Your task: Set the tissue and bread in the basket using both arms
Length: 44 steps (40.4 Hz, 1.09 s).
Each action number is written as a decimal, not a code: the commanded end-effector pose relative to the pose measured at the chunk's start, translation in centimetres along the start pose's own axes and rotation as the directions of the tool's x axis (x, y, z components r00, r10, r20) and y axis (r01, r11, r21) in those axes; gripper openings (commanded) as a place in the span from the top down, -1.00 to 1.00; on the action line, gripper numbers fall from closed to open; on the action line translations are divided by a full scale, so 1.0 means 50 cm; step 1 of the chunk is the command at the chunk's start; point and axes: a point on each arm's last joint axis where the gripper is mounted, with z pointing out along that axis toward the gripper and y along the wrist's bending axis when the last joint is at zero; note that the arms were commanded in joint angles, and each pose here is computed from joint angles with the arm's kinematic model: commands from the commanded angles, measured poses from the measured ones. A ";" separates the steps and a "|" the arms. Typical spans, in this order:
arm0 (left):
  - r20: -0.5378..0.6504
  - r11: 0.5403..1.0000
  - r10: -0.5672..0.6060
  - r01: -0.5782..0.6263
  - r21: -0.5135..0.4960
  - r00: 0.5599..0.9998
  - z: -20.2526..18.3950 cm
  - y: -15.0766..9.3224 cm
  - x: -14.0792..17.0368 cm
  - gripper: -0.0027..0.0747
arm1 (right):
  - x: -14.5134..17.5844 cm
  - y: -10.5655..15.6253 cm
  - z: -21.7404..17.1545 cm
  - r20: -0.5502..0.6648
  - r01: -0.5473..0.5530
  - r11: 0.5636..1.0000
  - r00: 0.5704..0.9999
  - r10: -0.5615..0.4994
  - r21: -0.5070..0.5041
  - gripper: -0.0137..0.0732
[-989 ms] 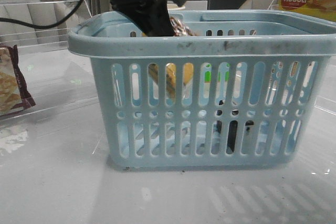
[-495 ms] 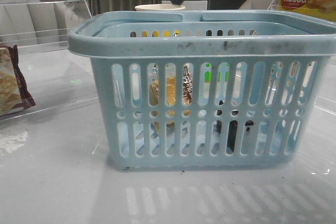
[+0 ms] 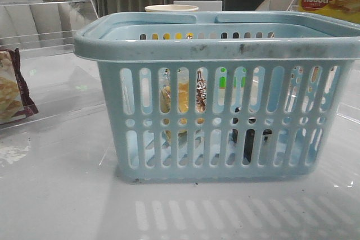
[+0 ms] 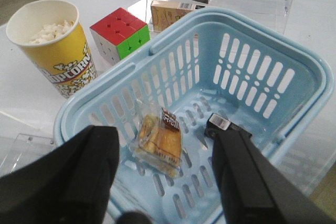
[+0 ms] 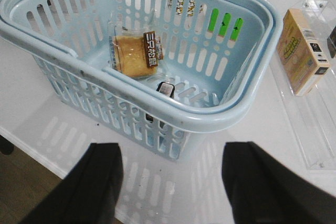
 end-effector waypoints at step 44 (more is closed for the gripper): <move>0.109 0.998 -0.053 0.057 -0.034 0.993 -0.181 -0.047 0.276 -0.24 | 0.003 -0.004 0.008 0.023 0.028 0.999 0.999 -0.029 0.024 -0.37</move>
